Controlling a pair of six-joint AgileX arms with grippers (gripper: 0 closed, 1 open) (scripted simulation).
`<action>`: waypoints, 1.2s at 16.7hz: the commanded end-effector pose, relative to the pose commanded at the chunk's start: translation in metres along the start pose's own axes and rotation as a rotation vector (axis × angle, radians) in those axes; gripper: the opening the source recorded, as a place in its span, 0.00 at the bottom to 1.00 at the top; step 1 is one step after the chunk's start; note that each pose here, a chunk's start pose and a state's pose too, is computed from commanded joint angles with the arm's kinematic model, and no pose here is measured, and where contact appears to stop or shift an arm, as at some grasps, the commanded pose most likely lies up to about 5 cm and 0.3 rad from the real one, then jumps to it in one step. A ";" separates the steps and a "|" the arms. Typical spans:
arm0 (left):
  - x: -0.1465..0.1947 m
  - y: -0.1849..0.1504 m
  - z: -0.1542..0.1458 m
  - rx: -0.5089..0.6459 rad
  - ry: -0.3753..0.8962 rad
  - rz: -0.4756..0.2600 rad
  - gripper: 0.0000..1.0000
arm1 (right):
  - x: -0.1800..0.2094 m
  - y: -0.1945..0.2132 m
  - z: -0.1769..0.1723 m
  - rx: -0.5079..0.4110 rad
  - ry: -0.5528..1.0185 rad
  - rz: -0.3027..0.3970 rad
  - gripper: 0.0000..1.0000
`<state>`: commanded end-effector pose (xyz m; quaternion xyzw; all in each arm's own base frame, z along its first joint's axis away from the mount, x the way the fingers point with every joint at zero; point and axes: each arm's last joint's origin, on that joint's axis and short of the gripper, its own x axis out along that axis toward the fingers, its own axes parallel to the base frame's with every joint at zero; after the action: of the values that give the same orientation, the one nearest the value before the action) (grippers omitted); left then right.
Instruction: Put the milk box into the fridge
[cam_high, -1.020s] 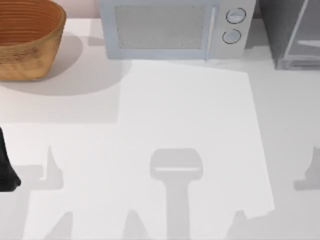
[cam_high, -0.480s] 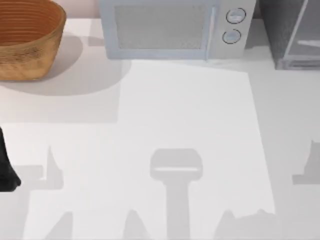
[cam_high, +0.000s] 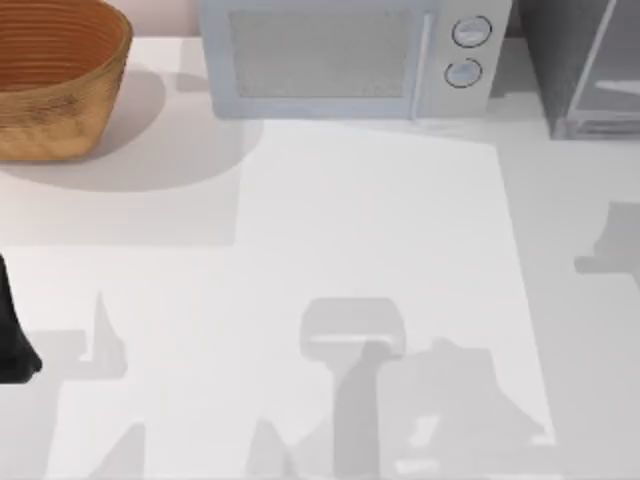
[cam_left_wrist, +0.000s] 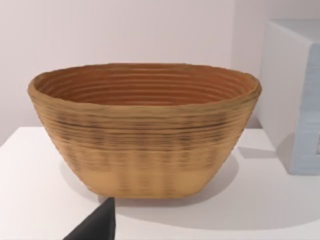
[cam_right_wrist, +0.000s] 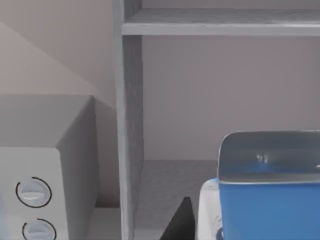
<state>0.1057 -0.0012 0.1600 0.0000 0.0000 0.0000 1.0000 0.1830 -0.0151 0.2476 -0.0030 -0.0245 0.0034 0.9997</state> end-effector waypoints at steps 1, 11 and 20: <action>0.000 0.000 0.000 0.000 0.000 0.000 1.00 | 0.018 -0.004 0.003 -0.001 0.005 -0.002 0.00; 0.000 0.000 0.000 0.000 0.000 0.000 1.00 | 0.186 -0.069 -0.094 0.007 0.062 -0.010 0.00; 0.000 0.000 0.000 0.000 0.000 0.000 1.00 | 0.214 -0.089 -0.148 0.008 0.049 -0.005 0.00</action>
<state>0.1057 -0.0012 0.1600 0.0000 0.0000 0.0000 1.0000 0.4048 -0.1039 0.1105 0.0008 0.0003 0.0008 1.0000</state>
